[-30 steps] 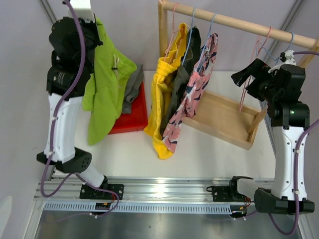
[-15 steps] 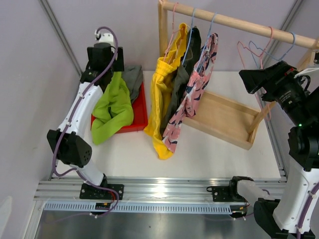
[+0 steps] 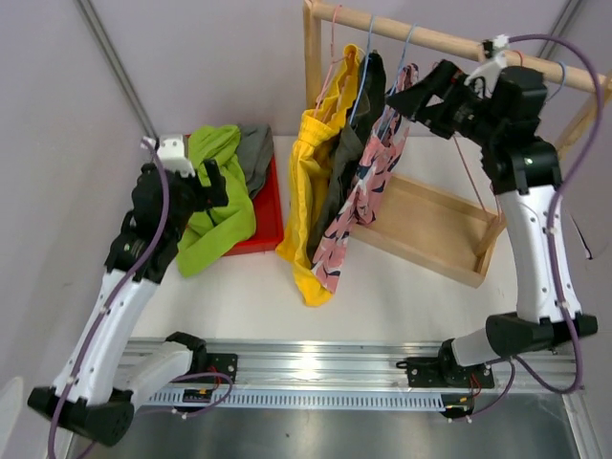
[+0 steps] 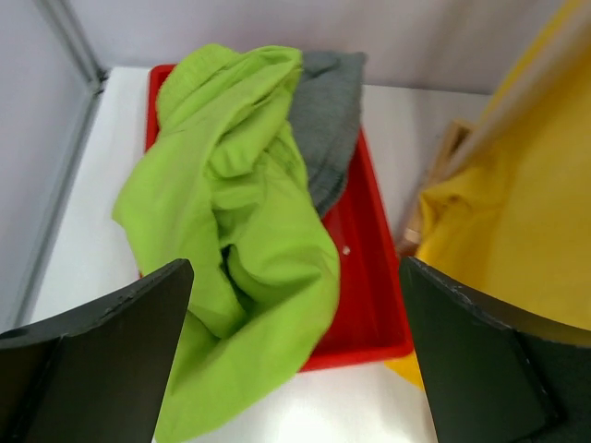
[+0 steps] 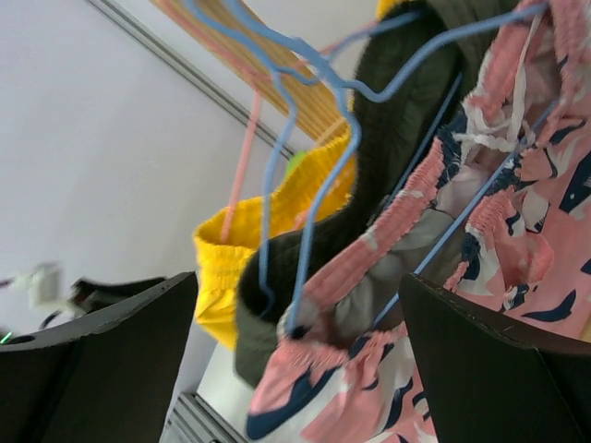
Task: Remove the shorts from the hanger
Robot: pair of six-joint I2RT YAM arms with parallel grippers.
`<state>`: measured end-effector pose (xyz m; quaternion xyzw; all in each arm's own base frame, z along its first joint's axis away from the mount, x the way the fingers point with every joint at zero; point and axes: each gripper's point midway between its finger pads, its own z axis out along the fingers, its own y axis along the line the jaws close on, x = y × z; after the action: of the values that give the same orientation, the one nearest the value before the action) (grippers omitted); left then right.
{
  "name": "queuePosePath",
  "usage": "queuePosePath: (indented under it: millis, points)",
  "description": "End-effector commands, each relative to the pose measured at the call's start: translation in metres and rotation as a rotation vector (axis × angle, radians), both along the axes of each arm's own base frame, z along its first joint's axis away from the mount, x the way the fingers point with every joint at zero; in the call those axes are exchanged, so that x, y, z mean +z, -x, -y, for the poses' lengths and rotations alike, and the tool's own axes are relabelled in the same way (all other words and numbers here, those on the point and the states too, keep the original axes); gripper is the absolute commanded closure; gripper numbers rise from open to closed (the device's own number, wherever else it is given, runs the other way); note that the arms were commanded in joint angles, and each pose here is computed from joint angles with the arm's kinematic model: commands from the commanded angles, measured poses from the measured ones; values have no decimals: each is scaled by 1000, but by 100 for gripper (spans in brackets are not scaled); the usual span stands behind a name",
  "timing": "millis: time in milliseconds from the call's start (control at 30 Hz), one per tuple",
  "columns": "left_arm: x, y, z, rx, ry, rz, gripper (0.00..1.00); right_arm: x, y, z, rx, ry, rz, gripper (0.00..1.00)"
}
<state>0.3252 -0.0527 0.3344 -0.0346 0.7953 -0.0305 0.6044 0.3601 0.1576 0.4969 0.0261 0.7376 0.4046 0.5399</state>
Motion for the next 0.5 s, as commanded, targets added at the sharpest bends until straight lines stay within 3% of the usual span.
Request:
queuePosePath:
  millis: [0,233,467]
  points:
    - [-35,24,15,-73,6,-65,1,37,-5,-6,-40,12,138,2]
    - [-57,42,24,-113,35,-22,1,23,-40,-25,-56,0,128,8]
    - [-67,39,27,-124,29,-52,1,11,-55,-39,-67,-9,115,26]
